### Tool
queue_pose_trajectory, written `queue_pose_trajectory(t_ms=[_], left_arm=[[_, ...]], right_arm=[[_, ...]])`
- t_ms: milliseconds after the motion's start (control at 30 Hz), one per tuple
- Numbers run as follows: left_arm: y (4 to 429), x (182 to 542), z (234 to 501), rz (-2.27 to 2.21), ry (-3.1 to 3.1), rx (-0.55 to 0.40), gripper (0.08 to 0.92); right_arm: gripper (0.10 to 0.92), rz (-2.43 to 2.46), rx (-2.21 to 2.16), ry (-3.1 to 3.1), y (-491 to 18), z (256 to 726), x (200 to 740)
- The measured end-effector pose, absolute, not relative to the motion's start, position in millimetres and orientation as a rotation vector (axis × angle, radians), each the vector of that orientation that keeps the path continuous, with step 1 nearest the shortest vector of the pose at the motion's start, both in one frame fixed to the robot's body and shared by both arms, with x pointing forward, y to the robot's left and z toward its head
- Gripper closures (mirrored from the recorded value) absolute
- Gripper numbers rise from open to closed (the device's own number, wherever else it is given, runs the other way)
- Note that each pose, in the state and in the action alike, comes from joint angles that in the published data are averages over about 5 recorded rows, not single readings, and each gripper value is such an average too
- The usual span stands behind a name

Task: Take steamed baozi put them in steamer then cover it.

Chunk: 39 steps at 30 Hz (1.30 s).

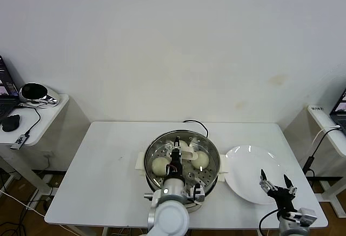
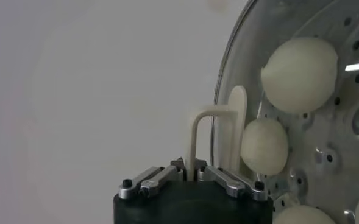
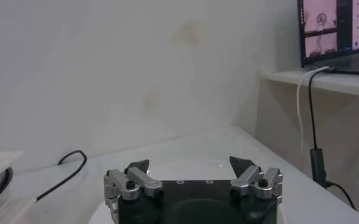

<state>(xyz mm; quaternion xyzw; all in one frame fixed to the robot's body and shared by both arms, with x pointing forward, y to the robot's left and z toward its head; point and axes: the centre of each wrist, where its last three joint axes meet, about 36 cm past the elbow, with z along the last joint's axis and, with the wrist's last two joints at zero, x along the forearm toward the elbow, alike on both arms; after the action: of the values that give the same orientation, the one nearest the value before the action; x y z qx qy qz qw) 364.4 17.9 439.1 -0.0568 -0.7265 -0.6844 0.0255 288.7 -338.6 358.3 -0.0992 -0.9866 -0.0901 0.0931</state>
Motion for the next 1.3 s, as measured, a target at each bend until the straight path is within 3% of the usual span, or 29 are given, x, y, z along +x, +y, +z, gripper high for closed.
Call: queue_pose_trajectory(t_ms=[733,1300], left_arm=[[32,332,468,-2.042,-2.359,-0.234,0.19],[49,303,497,-1.976,-2.445,-0.274,0.177]], right_arm=[[0.2,-0.251,-0.301,-2.931,-341,361,284],[0.2,-0.248,-0.274,-2.926,-338,362,281]])
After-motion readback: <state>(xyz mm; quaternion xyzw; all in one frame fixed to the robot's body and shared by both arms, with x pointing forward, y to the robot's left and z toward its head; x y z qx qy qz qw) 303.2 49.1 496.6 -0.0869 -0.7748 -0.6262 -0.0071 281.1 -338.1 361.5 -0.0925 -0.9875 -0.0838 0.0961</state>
